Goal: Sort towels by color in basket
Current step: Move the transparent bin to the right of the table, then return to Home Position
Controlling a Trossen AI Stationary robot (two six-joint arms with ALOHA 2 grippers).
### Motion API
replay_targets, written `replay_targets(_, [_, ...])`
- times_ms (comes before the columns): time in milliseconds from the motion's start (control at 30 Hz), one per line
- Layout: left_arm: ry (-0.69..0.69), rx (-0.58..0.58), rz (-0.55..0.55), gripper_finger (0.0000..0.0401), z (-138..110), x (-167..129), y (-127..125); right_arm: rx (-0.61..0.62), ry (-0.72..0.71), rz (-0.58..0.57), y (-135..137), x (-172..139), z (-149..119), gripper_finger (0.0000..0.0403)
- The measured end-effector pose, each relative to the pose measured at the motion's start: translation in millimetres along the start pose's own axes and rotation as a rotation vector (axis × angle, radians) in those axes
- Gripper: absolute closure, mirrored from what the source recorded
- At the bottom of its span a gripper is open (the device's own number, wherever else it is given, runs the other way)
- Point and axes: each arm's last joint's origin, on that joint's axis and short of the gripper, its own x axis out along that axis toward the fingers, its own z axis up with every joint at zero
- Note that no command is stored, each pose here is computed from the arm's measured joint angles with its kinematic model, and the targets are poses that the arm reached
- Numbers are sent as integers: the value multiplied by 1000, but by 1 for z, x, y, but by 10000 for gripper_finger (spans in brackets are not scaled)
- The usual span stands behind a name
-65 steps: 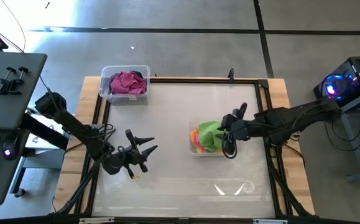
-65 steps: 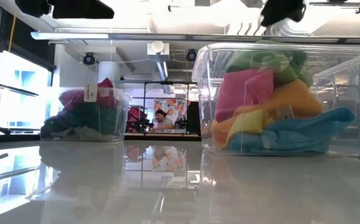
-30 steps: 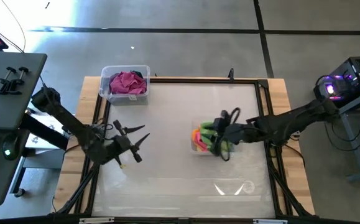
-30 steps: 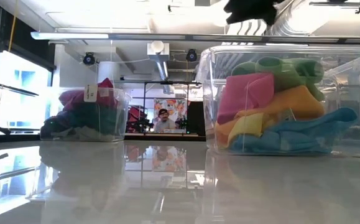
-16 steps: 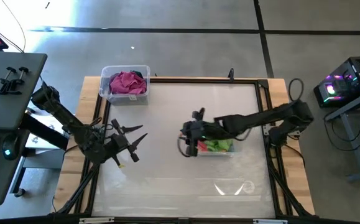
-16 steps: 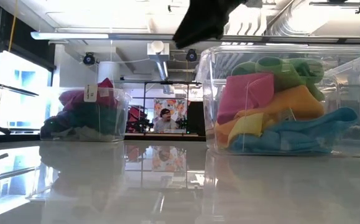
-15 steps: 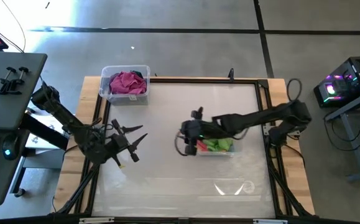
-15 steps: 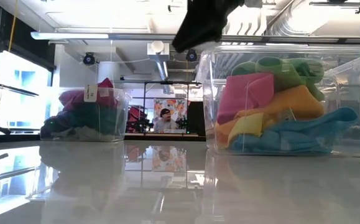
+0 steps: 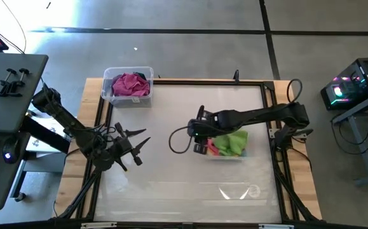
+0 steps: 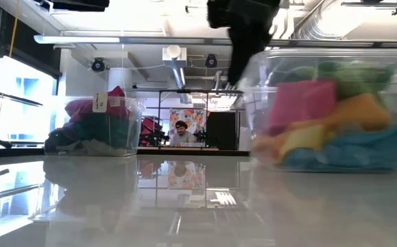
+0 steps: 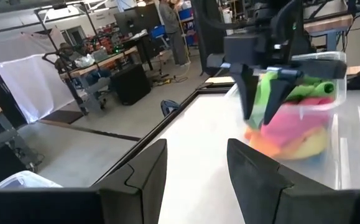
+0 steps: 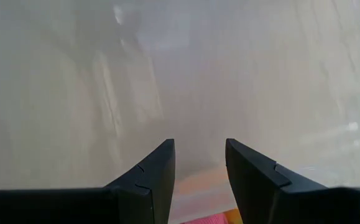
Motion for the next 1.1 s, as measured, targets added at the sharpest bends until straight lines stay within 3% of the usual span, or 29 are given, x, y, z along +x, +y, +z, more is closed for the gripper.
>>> replay_targets(267, [15,-6,-5,245,-4,0,0,-6,136,-95,16,-30,-31,265])
replay_targets(433, [30,-11,-13,245,-8,0,1,5,129,-157,27,-46,-52,265])
replay_targets(600, [32,-14,-12,245,-9,0,1,-7,-70,-172,30,-70,-64,265])
replay_targets(733, [32,-12,-13,245,-9,0,1,-16,-290,-81,20,-89,-78,265])
replay_targets(1000, [34,0,-11,245,-9,0,1,85,-668,51,-25,-108,-140,265])
replay_targets(1100, [34,1,-11,245,-9,0,1,63,-801,153,-34,-105,-164,265])
